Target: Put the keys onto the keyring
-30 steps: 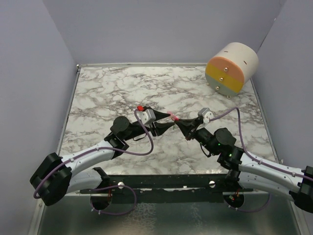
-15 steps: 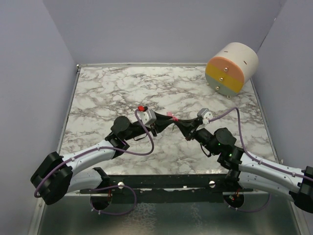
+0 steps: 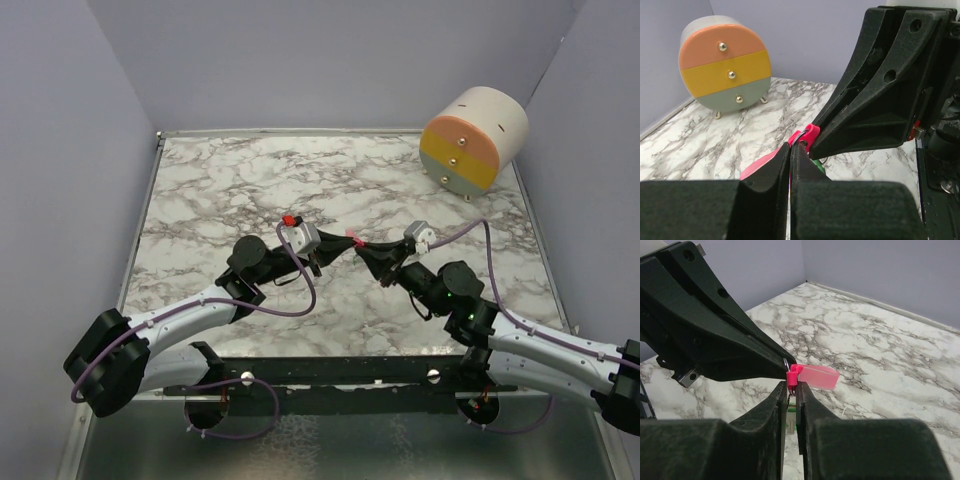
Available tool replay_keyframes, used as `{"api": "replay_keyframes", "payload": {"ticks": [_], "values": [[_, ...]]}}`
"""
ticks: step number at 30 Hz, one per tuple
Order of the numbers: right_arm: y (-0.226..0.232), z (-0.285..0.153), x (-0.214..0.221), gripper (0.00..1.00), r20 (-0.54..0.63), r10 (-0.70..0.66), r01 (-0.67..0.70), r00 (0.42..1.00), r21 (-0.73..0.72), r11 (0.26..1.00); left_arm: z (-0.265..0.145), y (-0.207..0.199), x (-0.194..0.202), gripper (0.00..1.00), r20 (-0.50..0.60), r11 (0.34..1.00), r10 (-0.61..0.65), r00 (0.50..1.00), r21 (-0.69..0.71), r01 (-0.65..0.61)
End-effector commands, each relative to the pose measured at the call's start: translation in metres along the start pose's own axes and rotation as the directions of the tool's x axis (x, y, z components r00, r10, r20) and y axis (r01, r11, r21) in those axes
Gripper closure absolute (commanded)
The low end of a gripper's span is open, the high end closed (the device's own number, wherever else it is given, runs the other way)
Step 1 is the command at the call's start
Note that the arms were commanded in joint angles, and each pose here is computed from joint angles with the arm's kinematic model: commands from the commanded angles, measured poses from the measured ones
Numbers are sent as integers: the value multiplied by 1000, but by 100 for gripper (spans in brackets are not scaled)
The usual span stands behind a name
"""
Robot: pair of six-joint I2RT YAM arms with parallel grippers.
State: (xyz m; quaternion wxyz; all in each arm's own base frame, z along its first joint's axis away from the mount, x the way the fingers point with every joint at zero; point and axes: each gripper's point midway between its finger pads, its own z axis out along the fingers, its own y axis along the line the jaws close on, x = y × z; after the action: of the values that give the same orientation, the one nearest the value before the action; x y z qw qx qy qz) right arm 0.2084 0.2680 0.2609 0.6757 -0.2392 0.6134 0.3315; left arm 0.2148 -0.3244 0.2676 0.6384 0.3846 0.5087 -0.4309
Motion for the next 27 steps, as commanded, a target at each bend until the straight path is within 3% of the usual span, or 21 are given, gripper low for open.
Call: {"api": "replay_keyframes", "payload": {"ticks": [1, 4, 10, 19, 27], "values": [[9, 5, -8, 75, -5, 11, -11, 1000, -32, 999, 6, 1, -19, 100, 48, 1000, 27, 998, 7, -27], [4, 5, -4, 60, -33, 10, -10, 999, -1, 1000, 5, 4, -22, 100, 52, 999, 34, 998, -14, -33], [-11, -10, -9, 50, -27, -11, 13, 1000, 64, 998, 5, 13, -22, 100, 3, 997, 43, 999, -60, -42], [-32, -17, 3, 47, -136, -59, 81, 989, 163, 983, 14, 23, -8, 100, -176, 997, -8, 984, -77, -6], [-28, -10, 2, 47, -126, -63, 82, 990, 150, 985, 18, 15, -4, 100, -248, 998, -66, 967, -36, 59]]}}
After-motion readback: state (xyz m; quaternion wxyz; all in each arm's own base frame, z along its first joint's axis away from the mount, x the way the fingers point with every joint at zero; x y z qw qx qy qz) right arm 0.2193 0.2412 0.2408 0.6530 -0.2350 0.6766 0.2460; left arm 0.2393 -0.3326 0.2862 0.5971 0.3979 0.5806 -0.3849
